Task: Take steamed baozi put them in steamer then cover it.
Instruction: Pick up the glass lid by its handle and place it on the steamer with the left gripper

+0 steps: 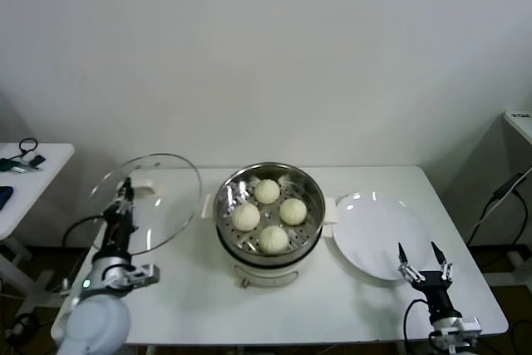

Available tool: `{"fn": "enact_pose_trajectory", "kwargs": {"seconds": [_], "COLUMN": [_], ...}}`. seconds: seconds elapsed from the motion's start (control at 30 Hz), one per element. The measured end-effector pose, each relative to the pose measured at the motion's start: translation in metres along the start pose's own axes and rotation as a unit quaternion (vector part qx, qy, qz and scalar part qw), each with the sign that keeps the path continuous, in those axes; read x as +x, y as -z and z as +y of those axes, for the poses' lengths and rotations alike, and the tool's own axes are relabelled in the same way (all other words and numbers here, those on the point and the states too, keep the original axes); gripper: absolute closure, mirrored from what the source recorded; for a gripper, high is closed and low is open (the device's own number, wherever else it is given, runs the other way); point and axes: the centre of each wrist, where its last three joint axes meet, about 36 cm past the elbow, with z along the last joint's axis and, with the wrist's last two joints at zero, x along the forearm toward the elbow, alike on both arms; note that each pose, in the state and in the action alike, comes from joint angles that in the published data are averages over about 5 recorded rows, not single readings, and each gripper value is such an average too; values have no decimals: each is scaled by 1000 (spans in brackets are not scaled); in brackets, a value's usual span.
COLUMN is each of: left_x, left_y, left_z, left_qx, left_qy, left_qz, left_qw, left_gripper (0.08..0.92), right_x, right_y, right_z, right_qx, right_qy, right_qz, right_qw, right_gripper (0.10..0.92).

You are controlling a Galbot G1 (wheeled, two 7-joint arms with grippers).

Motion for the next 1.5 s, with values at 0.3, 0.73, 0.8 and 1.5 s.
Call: {"fn": "enact_pose_trajectory", "kwargs": {"seconds": [0.3,0.73,0.8,1.5], "left_x": [19,36,35,26], "left_y": [99,226,238,278], "left_z": [4,0,-2,-34], "left_qx": [9,31,32,-16], "left_qy": [-17,-40,-41,-53], "left_qz": [-33,-63,-63,-56], "left_qw": [999,997,997,997], "left_gripper": [862,862,862,862], "right_x": [-8,-13,-13,-9], "right_y": [-1,-1,-2,-7], "right_z": [-2,-6,-7,-4], "right_qx": [4,0,-1,-10], "right_qy": [4,10,10,1], "right_qz": [-3,-7,-8,-12], "right_qw": [1000,1000,1000,1000], "right_gripper": [200,200,200,200]}}
